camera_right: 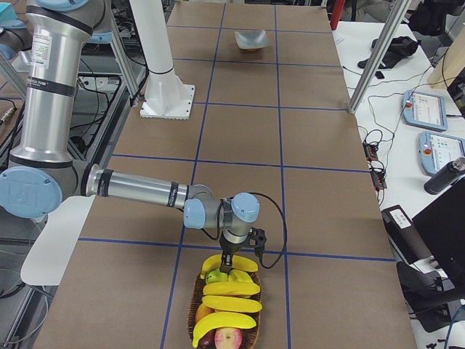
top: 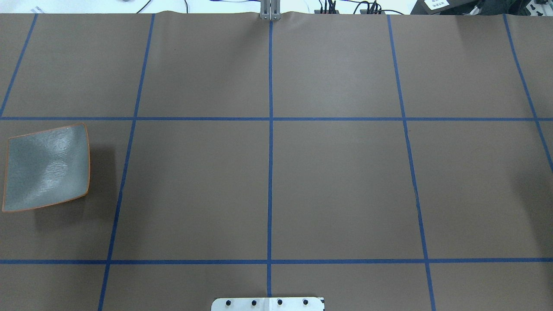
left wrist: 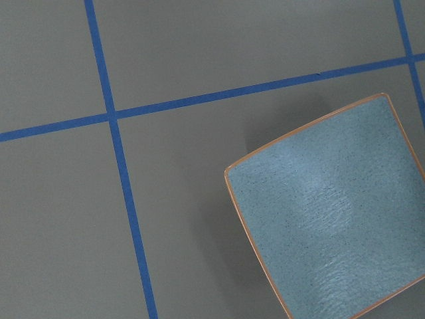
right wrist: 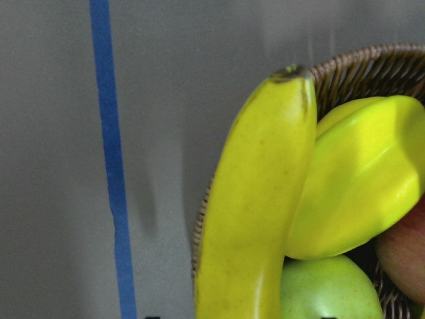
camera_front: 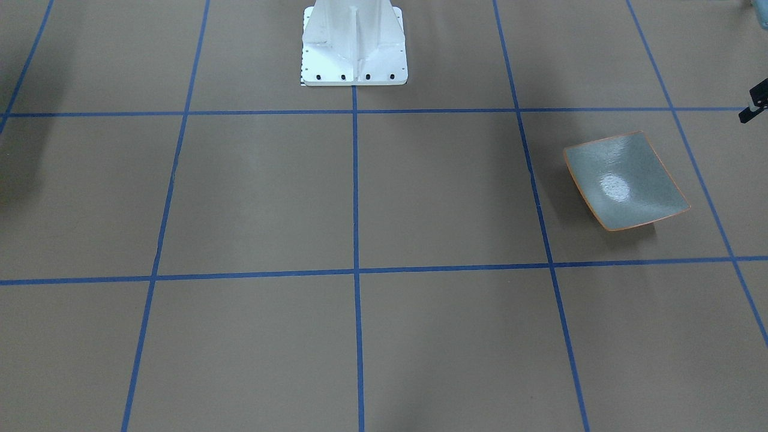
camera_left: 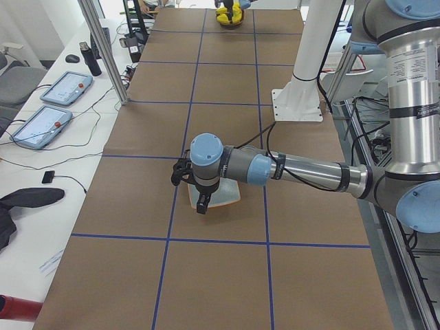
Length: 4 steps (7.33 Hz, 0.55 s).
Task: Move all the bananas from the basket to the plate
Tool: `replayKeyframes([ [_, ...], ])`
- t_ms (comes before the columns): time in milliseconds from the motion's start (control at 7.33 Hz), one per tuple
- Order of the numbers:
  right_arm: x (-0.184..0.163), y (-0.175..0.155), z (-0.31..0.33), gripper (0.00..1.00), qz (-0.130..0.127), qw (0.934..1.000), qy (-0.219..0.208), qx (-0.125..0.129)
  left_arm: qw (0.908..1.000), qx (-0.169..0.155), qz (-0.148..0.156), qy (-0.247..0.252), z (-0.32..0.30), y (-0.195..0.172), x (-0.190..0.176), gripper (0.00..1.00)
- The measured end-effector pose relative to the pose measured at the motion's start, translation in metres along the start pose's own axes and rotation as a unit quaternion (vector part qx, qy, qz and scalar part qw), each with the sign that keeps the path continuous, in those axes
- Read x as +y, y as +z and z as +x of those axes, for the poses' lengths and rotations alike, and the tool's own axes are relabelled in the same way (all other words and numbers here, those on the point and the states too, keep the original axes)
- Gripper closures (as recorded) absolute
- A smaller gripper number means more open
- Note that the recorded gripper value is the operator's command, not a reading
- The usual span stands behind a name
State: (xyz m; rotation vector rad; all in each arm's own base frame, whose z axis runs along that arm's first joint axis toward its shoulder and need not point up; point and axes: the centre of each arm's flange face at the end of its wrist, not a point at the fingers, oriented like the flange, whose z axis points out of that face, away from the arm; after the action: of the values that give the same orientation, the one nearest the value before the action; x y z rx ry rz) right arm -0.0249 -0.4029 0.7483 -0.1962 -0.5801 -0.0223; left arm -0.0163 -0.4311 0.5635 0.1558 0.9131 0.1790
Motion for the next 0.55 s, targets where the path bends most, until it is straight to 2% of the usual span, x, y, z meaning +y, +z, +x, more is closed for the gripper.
replayKeyframes([
  [273,0.0006,0.0028,0.0004,0.62,-0.003,1.0000,-0.001,0.001,1.0000,0.001,0.000,0.000,0.0001,0.0002,0.0002,0.01],
  [546,0.0002,0.0032,0.0003,0.86,-0.003,1.0000,-0.001,0.002,1.0000,0.001,0.000,0.001,0.0008,-0.0004,-0.0003,0.01],
])
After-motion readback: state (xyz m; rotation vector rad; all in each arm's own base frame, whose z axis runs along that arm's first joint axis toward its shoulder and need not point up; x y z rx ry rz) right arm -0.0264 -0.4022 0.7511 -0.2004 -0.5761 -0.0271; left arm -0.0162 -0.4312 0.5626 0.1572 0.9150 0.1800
